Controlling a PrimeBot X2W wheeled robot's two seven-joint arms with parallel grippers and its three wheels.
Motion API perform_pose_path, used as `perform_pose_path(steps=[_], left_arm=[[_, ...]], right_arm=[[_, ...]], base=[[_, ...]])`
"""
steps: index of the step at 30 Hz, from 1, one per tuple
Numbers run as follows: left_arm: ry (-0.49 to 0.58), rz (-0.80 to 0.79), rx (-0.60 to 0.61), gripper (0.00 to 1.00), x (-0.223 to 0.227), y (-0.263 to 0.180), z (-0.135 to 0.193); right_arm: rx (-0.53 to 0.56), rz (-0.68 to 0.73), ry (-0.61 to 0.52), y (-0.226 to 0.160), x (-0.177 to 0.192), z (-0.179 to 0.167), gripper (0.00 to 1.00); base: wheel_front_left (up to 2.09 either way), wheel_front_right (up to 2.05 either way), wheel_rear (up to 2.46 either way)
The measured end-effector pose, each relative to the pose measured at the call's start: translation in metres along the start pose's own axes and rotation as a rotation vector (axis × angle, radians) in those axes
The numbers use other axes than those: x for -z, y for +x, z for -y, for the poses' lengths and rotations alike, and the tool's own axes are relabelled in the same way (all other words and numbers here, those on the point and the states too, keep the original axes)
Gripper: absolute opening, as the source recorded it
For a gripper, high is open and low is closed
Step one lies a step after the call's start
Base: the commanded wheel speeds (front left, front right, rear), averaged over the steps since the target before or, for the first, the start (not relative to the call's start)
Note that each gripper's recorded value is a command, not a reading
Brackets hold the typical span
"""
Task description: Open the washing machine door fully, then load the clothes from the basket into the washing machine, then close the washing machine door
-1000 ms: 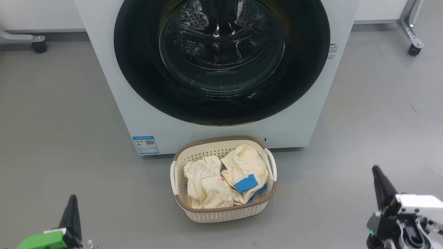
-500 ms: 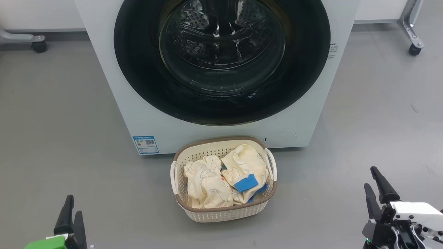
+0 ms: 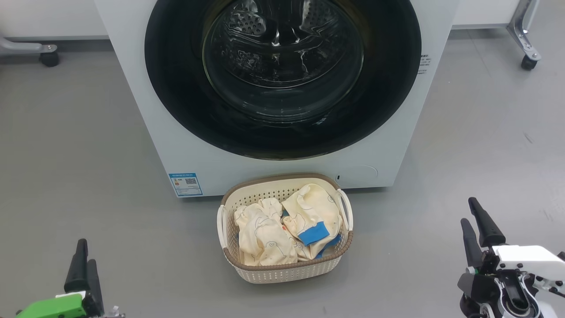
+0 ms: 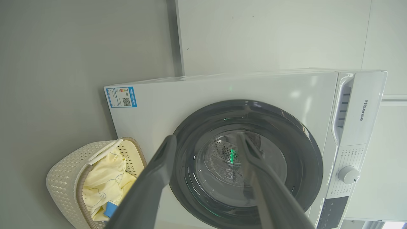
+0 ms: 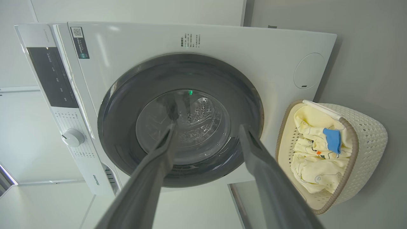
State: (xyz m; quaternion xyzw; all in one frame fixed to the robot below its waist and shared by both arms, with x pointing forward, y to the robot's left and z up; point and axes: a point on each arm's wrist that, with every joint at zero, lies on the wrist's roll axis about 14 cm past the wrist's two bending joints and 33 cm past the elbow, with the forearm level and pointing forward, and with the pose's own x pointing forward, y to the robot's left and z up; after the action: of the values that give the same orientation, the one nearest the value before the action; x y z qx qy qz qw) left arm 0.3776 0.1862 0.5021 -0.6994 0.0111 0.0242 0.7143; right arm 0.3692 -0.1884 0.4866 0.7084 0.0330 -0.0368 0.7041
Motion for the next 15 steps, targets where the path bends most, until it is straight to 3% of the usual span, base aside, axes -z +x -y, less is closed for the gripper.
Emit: perform_pose_path(steps=[15], left_arm=[[0.178, -0.001, 0.058, 1.00, 0.000, 0.003, 0.017]], right_arm=[[-0.062, -0.029, -0.164, 0.007, 0.009, -0.021, 1.00]], base=[[0.00, 0.00, 0.00]])
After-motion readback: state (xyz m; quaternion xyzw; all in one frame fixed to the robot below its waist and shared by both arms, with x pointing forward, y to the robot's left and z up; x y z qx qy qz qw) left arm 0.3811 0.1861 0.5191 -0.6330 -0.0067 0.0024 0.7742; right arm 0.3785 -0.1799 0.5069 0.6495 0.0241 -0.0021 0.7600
